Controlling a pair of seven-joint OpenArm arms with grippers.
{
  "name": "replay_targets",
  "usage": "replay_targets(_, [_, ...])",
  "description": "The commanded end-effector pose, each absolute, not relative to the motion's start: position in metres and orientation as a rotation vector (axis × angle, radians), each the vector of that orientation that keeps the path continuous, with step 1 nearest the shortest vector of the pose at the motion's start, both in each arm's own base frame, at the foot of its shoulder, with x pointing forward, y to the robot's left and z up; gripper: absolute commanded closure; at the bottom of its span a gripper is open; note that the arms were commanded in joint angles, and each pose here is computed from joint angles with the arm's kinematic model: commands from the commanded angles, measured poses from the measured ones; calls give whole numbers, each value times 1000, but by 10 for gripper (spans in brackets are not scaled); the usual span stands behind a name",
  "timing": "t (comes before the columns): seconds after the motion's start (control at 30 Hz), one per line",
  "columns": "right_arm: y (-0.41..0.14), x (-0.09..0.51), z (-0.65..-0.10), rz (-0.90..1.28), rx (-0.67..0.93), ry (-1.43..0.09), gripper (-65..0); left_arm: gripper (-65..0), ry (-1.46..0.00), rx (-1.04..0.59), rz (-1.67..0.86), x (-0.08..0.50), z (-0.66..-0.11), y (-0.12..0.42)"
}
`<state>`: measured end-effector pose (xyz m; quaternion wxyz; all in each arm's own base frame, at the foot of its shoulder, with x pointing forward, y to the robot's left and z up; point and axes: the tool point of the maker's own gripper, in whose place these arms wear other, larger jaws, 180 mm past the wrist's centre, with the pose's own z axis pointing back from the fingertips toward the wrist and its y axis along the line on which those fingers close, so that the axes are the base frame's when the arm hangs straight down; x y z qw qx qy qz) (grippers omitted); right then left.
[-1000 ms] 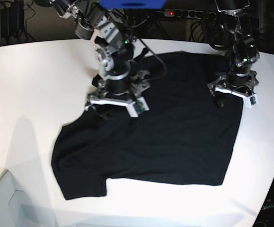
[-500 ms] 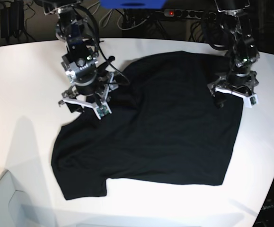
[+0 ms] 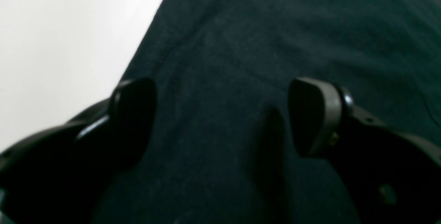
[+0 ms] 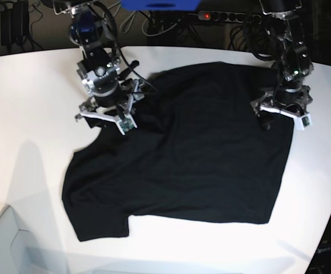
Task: Layout the t-shirt on the table in an organized manner, then fold the t-shirt properly
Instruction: 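Pull the shirt shoulder with the right gripper away from the left gripper, then grasp the sleeve near the right gripper and spread it flat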
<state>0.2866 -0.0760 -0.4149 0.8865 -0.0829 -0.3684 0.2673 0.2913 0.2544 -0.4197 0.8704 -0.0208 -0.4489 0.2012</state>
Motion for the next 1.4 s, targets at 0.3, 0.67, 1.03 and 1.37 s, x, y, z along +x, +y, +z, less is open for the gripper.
replay_targets(0.3, [-112, 314, -398, 472, -240, -821, -55, -583, -876, -47, 449, 287, -442, 257])
replay_targets(0.67, [-200, 320, -382, 252, -373, -821, 0, -583, -878, -45, 460, 290, -450, 258])
replay_targets(1.03, [-259, 330, -332, 129, -501, -913, 0, -583, -888, -19, 448, 290, -445, 271])
replay_targets(1.37, [-272, 293, -368, 114, -505, -753, 0, -584, -888, -25, 447, 291, -446, 268])
